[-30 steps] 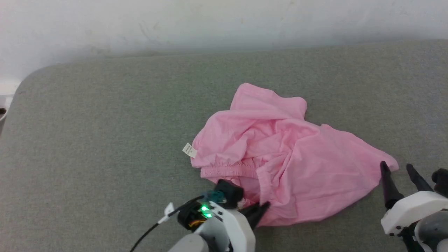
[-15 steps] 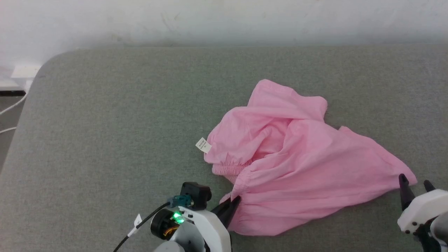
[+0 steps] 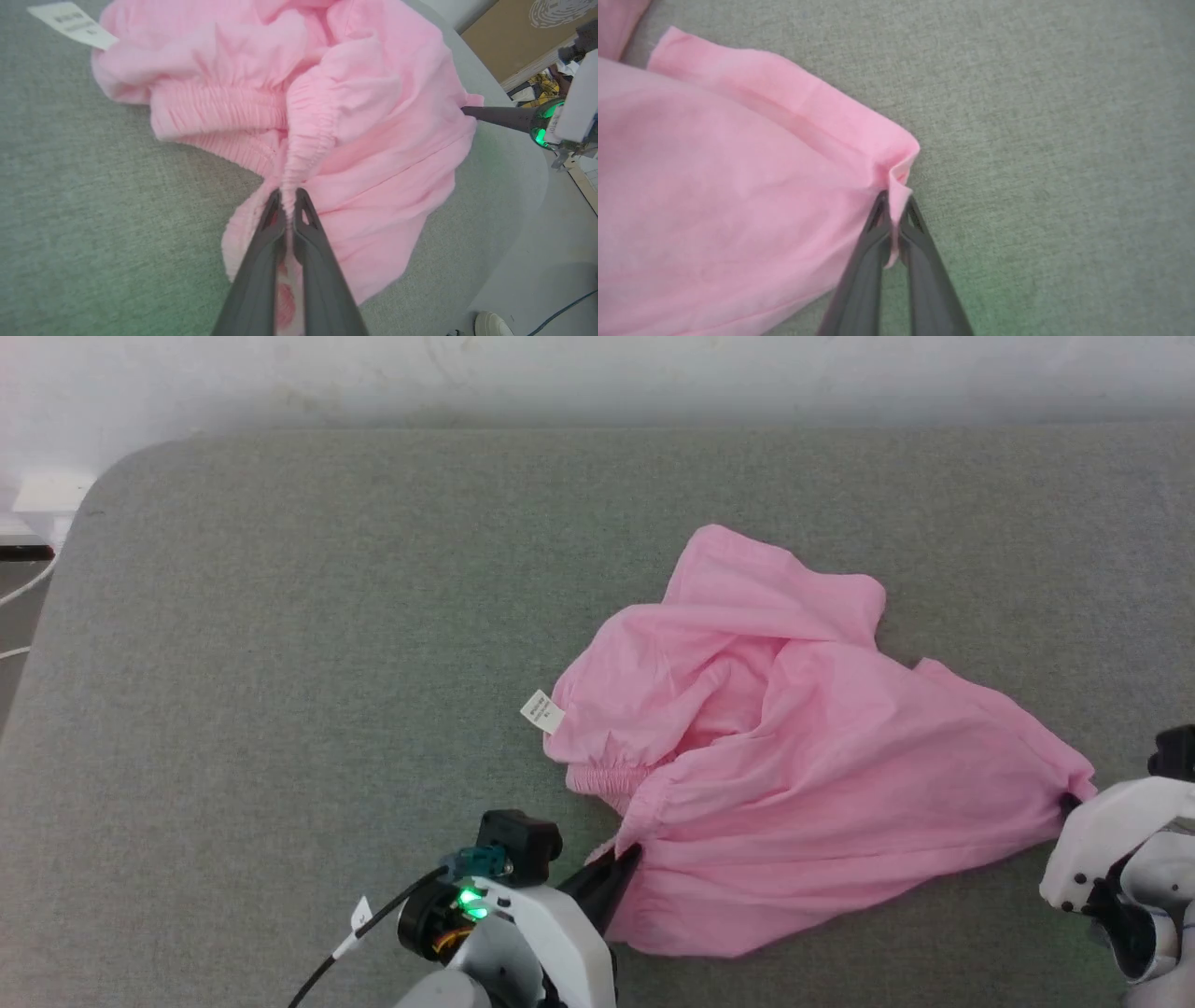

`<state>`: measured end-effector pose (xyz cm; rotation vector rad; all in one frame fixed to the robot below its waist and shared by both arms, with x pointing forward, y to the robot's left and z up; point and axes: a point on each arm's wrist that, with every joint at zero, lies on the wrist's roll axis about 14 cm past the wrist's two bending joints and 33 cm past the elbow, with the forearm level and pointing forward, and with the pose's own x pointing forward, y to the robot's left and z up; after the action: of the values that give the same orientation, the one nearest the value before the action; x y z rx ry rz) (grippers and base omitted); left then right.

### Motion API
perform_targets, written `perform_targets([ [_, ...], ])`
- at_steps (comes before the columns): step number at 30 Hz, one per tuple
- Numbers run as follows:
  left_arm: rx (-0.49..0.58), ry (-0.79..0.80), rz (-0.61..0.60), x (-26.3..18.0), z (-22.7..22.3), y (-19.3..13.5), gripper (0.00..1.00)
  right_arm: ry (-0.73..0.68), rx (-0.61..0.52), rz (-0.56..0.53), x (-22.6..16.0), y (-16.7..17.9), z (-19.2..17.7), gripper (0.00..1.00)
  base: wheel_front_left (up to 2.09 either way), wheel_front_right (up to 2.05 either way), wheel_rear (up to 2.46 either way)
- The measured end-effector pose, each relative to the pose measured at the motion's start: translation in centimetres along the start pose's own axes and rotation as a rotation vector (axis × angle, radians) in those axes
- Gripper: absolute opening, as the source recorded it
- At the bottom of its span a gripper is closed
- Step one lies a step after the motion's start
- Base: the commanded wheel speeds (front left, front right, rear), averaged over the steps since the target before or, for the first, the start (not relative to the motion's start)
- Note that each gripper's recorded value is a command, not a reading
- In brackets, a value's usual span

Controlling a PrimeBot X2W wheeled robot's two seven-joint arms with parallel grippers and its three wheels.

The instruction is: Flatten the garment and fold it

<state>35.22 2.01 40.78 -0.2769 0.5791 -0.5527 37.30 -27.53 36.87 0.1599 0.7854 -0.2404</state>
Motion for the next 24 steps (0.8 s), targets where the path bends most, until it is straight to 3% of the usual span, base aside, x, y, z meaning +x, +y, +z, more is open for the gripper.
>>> perform_targets([
  [6,0.032,-0.126,-0.055,-0.3,4.3,-1.0,0.00,-0.059,-0.037,0.053,-1.4,1.9,2.9,0.00,0.00,0.00,0.00],
  [15,0.157,-0.401,-0.167,-1.4,19.3,-0.9,0.00,-0.374,-0.202,0.178,-5.8,6.9,17.0,0.00,0.00,0.00,0.00],
  [24,0.180,-0.622,0.005,0.4,34.2,4.5,0.00,-0.626,-0.321,0.256,-6.7,12.7,30.0,0.00,0.00,0.00,0.00],
])
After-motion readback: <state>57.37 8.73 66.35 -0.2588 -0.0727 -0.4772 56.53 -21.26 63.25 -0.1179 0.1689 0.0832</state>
